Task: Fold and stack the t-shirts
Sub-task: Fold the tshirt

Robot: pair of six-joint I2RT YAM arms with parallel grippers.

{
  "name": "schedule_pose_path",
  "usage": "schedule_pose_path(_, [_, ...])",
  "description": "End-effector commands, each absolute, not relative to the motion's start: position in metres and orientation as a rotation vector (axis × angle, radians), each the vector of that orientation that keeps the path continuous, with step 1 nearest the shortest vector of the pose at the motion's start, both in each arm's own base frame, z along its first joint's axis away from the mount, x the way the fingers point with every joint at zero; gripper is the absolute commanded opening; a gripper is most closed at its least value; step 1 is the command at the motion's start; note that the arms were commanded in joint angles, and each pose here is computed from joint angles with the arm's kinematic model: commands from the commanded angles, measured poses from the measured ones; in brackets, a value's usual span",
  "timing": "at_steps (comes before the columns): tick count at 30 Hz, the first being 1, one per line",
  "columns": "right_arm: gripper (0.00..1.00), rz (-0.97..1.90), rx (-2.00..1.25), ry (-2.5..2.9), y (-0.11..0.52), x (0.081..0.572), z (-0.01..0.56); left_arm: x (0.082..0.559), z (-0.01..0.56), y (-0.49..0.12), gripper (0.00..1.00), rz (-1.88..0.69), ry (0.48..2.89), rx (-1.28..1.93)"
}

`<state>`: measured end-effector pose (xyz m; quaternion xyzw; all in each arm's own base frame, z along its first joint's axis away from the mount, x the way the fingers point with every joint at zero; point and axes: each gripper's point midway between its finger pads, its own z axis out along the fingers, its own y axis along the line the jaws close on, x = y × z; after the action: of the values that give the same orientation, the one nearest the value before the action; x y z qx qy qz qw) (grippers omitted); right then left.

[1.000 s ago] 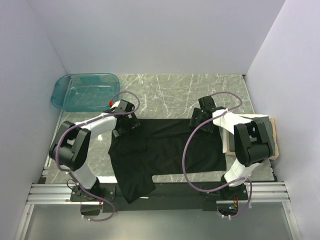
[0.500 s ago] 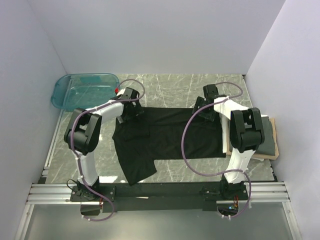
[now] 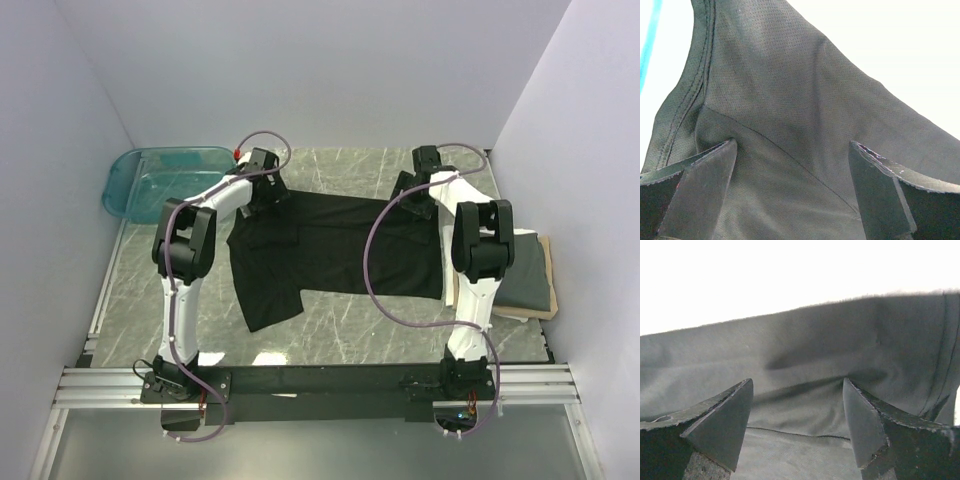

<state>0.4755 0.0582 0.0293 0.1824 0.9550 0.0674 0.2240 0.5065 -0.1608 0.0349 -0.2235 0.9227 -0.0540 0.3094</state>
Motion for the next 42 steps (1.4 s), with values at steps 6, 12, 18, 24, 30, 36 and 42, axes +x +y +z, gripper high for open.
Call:
schedule_pose_path(6, [0.79,0.179,0.468,2.510,0.050,0.491,0.103,0.503,0.082,-0.174,0.99,-0.251,2.418,-0.543])
schedule_pose_path(12, [0.80,0.219,0.485,2.430,0.054,0.438,0.141,0.461,0.148,-0.192,0.99,-0.299,2.319,-0.484])
schedule_pose_path(18, [0.80,0.267,0.475,2.338,0.069,0.358,0.156,0.370,0.161,-0.200,0.99,-0.317,2.304,-0.497])
schedule_pose_path(24, [0.81,0.396,0.405,2.289,0.095,0.298,0.146,0.258,0.123,-0.186,0.99,-0.360,2.378,-0.575])
schedule_pose_path(30, [0.83,0.537,0.350,2.279,0.112,0.263,0.132,0.185,0.072,-0.162,0.99,-0.354,2.502,-0.629])
schedule_pose_path(36, [0.86,0.504,0.405,2.289,0.101,0.246,0.117,0.152,0.038,-0.146,0.99,-0.310,2.584,-0.691])
schedule_pose_path(42, [0.86,0.453,0.454,2.334,0.094,0.240,0.099,0.152,0.028,-0.148,0.99,-0.308,2.591,-0.693])
